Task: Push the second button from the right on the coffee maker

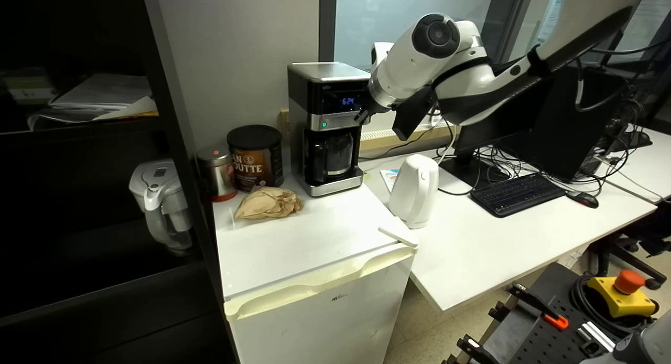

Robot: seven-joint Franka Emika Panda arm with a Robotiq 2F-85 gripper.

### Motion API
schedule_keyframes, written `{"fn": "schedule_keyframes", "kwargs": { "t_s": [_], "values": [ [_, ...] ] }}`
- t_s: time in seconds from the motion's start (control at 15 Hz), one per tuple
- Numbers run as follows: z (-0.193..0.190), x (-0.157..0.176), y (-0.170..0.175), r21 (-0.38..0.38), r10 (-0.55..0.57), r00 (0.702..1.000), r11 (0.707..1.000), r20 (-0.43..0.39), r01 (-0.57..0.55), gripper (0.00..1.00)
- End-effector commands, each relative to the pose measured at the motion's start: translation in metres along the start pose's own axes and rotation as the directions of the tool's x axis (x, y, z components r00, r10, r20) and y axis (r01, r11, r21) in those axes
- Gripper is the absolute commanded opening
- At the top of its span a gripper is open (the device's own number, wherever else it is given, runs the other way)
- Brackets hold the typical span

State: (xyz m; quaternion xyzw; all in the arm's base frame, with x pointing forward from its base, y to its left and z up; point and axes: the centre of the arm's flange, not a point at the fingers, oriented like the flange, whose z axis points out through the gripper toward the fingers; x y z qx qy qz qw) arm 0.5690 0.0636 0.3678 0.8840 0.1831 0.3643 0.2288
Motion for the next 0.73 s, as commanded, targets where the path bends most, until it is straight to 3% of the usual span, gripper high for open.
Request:
{"fn": "schedule_keyframes", "kwargs": {
  "t_s": [0.0, 0.67],
  "values": [
    [-0.051, -0.027, -0.003, 0.032, -0.073, 0.997, 0.997, -0.038, 0.074, 0.01],
    [-0.129, -0.072, -0.016, -0.006, -0.211, 0.966, 0.977, -0.150, 0.213, 0.00]
  ]
}}
